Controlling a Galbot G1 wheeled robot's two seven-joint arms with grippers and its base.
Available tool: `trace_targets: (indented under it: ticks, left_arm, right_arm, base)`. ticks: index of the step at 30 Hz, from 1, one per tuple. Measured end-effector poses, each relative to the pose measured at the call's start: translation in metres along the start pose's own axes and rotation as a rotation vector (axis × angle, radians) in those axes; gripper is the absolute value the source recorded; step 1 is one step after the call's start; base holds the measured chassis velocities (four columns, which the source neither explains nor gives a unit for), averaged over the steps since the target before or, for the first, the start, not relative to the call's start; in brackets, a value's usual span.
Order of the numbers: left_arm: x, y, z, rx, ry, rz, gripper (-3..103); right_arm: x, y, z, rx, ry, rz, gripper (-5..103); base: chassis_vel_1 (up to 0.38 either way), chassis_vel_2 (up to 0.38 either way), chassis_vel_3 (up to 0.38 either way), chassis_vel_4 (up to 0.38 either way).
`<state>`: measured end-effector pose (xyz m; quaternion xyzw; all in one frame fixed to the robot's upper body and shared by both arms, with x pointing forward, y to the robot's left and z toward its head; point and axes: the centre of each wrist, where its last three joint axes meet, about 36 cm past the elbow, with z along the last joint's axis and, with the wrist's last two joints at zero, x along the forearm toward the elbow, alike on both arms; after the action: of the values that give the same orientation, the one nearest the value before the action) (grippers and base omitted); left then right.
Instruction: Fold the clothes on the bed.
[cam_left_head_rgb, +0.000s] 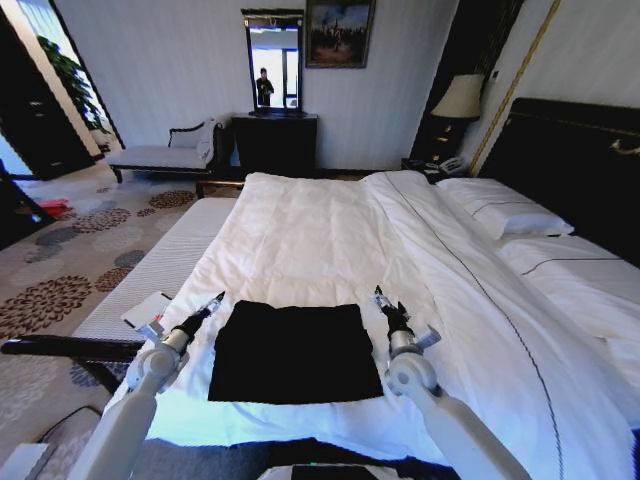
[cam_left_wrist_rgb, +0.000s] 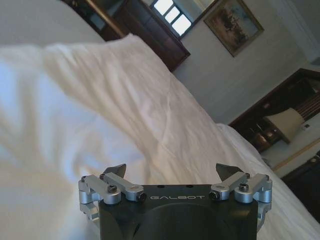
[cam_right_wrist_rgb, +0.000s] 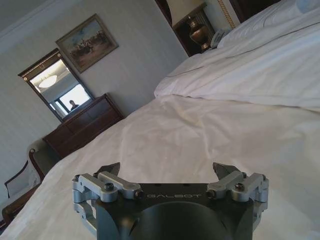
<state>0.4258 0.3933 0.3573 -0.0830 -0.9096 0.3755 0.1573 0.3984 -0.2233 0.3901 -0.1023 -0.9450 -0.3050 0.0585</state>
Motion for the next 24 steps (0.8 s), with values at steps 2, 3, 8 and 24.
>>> trace_targets:
  ticks: [2,3,8,24]
  left_arm:
    - [-0.004,0.003,0.010,0.019,0.025,0.008,100]
    - [-0.006,0.003,0.013,0.022,0.033,0.008,100]
    - [-0.014,0.000,0.024,0.030,0.049,0.015,100]
    - [-0.036,-0.002,0.044,0.027,0.062,0.022,98]
  right_arm:
    - [-0.002,0.001,0.002,0.001,0.005,0.004,100]
    - [-0.003,0.001,0.003,0.002,0.008,0.006,100]
    - [-0.004,0.000,0.006,0.007,0.012,0.014,100]
    - [-0.008,-0.003,0.008,0.015,0.011,0.039,100]
  base:
    - [0.000,0.000,0.000,0.000]
    - [0.000,0.000,0.000,0.000]
    - [0.000,0.000,0.000,0.000]
    - [0.000,0.000,0.000,0.000]
